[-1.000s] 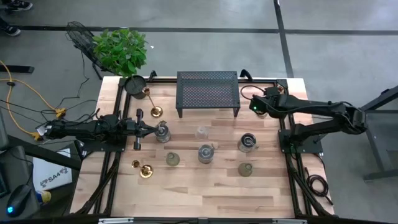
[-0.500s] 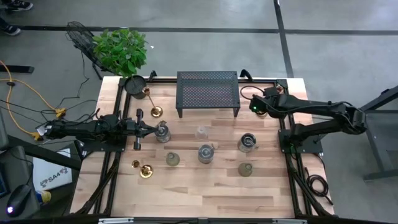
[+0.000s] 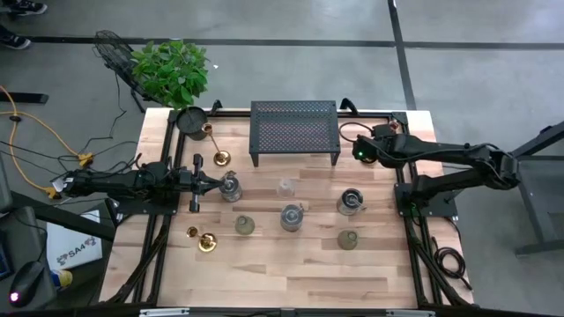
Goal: Pick & Place candle stick holders
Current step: Put the top right gold candle holder on the shelf
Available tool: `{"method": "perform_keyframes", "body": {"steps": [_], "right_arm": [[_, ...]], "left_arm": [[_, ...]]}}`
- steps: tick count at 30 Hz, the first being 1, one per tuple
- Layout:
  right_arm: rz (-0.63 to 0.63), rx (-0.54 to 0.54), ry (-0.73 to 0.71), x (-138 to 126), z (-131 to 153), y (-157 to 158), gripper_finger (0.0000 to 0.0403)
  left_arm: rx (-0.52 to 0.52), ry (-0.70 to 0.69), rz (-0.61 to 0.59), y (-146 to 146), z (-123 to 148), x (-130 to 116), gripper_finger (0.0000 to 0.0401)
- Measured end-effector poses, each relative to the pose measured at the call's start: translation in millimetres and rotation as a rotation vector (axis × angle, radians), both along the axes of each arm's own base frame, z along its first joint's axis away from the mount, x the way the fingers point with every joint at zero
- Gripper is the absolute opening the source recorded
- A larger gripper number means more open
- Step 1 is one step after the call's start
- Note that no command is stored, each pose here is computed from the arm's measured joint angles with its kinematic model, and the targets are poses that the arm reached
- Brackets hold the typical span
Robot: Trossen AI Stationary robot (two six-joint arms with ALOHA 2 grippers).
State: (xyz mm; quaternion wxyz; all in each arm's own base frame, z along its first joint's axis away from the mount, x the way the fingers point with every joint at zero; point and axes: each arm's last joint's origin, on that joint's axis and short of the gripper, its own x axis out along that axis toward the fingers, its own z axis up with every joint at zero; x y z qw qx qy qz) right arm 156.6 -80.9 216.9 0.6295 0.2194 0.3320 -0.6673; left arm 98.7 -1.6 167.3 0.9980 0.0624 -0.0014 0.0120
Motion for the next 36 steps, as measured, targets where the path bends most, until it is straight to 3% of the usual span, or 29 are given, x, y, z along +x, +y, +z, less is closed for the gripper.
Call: {"method": "perform_keyframes", "body": {"steps": [10,17,36], "right_arm": [[0.008,-0.002,0.000,0.6,0.1,0.9,0.0058],[0.026,-0.004,0.020,0.5,0.3,0.8,0.0012],[0.108,0.005,0.073,2.6,0.3,4.9,0.0004]], "left_arm": [[0.000,0.000,0.000,0.0,0.0,0.0,0.0000],[0.000,0.000,0.000,0.0,0.0,0.0,0.0000],[0.000,0.000,0.000,0.0,0.0,0.0,0.0000]]}}
